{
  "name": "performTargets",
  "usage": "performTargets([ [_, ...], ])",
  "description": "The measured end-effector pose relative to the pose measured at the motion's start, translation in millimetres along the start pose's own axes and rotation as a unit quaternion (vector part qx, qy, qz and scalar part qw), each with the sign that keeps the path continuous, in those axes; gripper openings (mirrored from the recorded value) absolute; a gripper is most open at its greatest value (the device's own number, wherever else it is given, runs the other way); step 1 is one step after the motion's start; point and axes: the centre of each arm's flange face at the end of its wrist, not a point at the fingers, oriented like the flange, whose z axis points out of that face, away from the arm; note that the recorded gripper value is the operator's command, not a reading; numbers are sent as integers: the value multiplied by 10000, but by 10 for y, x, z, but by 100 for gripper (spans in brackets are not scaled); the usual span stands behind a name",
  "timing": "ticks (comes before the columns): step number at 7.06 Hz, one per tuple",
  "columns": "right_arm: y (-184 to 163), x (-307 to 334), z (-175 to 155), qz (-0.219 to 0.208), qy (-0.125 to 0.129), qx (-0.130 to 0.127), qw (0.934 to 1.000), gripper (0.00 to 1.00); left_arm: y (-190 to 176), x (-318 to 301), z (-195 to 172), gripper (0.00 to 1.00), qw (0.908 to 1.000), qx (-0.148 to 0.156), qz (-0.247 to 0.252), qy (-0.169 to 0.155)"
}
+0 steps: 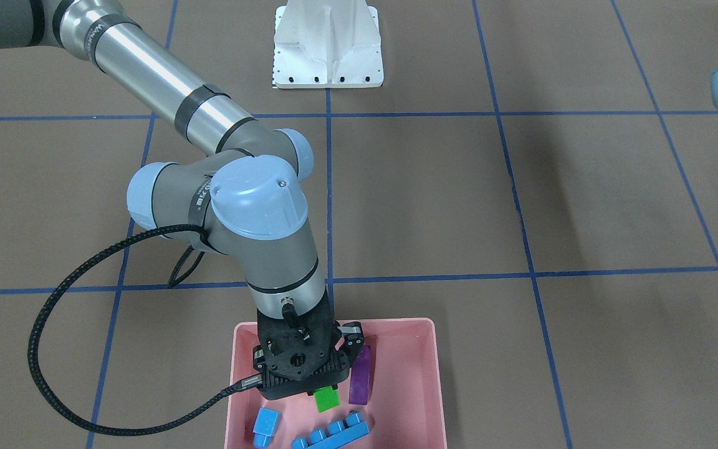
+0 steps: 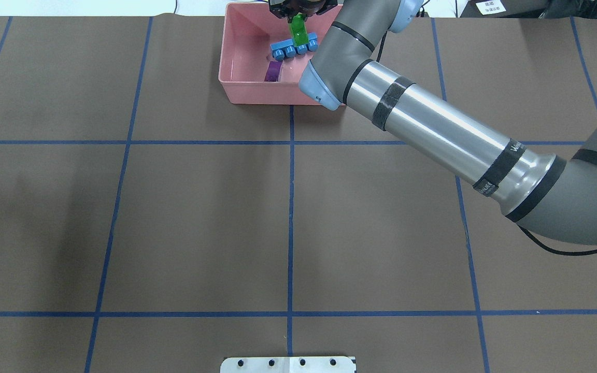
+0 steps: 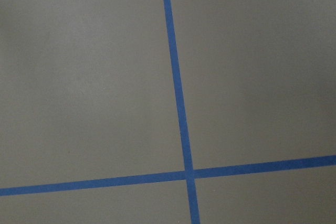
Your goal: Put all blocks into box
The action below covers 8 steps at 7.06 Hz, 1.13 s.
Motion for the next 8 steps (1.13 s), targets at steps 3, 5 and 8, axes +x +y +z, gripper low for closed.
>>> performTargets([
  [3, -332, -149, -567, 27, 149, -347, 9993, 100, -8, -186, -97, 100, 9999, -2, -114, 14],
  [5, -511, 227, -1321, -523, 435, -1110, 9915, 100, -70, -422, -286, 100, 9986, -451, -137, 231],
  [8, 100, 1822, -1688, -424, 496, -1478, 9869, 100, -100, -466, -663, 100, 9950, -717, -70, 691],
])
